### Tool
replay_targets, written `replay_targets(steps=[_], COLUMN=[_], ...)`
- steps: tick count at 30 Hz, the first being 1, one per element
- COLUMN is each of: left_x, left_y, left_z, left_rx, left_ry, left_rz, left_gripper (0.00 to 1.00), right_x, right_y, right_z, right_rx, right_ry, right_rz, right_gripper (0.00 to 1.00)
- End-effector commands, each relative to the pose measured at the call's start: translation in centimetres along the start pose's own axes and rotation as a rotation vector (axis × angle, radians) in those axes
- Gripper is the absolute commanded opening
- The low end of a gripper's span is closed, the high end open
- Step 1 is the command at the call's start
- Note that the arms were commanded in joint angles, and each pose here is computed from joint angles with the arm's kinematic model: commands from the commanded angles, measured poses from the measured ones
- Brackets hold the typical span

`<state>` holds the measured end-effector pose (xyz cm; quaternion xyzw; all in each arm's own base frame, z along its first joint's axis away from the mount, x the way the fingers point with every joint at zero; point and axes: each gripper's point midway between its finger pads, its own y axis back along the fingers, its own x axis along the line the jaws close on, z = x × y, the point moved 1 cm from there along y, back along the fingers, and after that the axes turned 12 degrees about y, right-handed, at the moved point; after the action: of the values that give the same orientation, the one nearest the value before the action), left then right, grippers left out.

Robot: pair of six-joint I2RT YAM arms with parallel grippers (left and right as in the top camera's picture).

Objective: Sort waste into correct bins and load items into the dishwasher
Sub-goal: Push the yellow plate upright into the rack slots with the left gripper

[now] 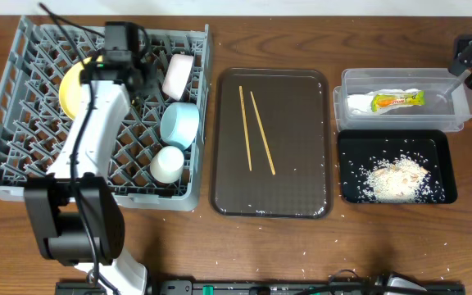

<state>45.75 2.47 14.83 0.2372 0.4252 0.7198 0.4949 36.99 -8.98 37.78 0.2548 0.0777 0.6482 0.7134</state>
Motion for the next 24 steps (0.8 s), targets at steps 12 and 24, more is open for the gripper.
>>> replay_targets(steps=[12, 24], left_x=[2.0, 1.3], left_y=[-2.8, -3.3], left_z=[-1.1, -2.5], left_rx=[0.064, 0.114], left_ry=[0.045, 0.051], left_rz=[0.052, 0.004], left_gripper=[0.08, 0.08], right_x=[-0.2, -0.2], right_y=[0.0, 0.0], right_z=[0.0, 0.0], right_rx=[0.0, 0.0], right_ry=[-0.011, -0.011], right_rz=[-0.009, -0.009], right_gripper=[0.99, 0.99])
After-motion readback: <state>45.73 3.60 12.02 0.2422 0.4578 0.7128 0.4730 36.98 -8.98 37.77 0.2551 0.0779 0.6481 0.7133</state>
